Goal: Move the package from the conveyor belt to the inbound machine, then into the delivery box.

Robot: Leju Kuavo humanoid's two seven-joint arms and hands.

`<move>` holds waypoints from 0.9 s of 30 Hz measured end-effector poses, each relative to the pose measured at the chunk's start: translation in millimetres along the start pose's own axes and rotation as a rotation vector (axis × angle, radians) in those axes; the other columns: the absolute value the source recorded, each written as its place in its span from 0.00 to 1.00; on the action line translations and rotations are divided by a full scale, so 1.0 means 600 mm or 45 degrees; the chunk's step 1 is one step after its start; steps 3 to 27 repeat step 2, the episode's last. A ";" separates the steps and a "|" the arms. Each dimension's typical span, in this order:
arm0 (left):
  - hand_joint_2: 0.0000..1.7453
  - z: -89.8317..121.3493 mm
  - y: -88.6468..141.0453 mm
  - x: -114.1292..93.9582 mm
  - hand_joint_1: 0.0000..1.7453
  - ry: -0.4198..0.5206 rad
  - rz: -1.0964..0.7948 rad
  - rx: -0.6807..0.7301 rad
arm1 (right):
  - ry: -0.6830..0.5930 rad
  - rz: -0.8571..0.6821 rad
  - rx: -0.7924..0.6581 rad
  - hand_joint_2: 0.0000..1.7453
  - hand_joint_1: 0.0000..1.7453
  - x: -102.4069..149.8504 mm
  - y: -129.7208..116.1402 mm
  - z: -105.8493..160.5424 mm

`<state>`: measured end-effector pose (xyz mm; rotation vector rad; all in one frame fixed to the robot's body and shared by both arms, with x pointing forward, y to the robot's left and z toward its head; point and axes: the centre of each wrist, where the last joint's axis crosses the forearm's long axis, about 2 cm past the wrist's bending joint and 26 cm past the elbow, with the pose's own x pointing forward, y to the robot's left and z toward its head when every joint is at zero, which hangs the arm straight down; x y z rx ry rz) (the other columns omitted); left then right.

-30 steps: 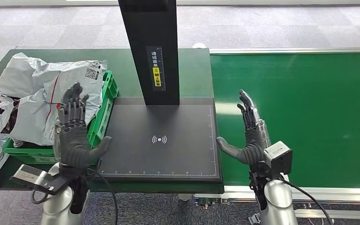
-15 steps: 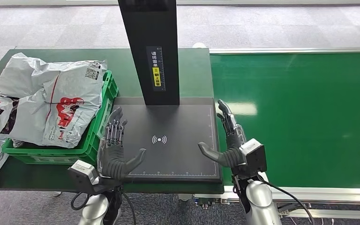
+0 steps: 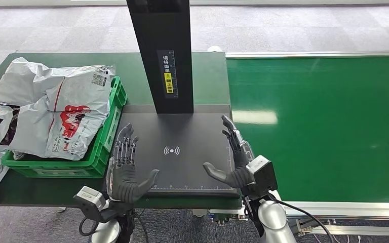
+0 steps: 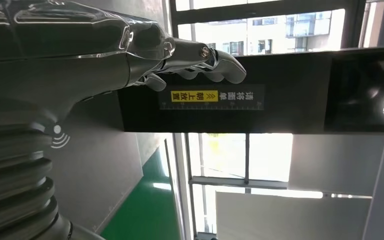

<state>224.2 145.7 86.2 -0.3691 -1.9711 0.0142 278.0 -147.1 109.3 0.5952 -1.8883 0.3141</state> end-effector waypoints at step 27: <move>1.00 0.008 0.002 0.001 0.00 0.007 0.009 0.023 | -0.002 -0.012 0.026 1.00 0.00 0.000 0.007 -0.008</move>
